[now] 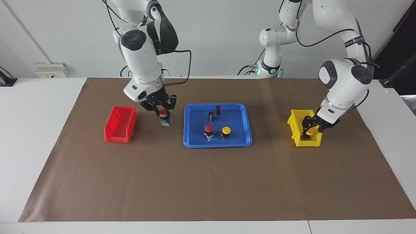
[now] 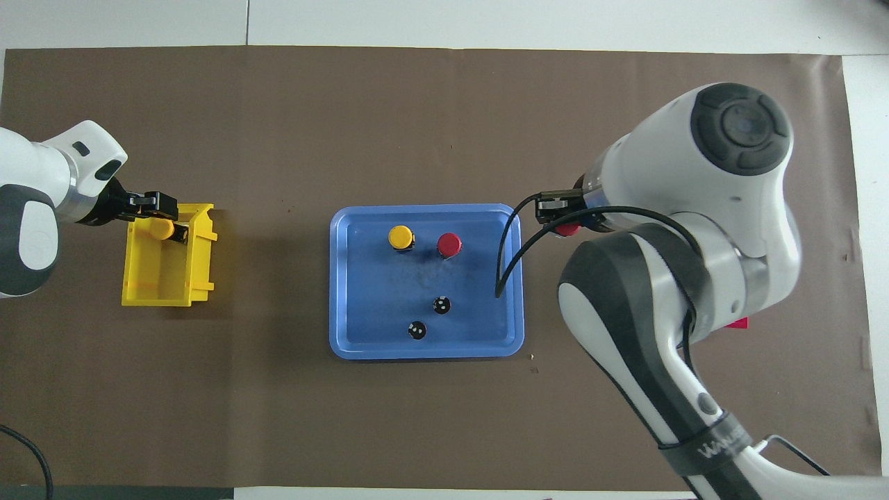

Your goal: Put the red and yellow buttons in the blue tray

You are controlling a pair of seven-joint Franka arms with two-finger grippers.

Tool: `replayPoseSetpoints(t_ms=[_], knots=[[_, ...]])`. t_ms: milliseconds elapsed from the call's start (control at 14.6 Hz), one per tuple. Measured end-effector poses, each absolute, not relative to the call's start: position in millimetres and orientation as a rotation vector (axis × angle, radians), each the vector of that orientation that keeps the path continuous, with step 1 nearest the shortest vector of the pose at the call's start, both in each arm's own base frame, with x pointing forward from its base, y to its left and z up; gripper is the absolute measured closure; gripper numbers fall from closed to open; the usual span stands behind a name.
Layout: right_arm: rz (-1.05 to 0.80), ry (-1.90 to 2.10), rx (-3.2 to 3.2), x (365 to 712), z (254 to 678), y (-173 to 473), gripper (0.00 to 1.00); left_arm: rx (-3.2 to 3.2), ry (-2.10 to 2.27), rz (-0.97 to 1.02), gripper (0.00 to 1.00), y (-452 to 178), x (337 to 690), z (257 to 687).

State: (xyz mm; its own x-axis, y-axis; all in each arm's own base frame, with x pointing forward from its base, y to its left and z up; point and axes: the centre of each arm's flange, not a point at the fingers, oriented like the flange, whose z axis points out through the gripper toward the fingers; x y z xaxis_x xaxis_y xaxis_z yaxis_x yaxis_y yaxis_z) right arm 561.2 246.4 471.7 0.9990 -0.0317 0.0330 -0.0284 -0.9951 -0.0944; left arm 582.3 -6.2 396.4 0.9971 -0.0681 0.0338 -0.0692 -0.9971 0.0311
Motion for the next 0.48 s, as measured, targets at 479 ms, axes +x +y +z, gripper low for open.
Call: replayPoseSetpoints(t_ms=[479], knots=[[-0.042,0.062,-3.043,570,406,283,0.58,3.108,-0.102,0.018,0.26,-2,574,377]])
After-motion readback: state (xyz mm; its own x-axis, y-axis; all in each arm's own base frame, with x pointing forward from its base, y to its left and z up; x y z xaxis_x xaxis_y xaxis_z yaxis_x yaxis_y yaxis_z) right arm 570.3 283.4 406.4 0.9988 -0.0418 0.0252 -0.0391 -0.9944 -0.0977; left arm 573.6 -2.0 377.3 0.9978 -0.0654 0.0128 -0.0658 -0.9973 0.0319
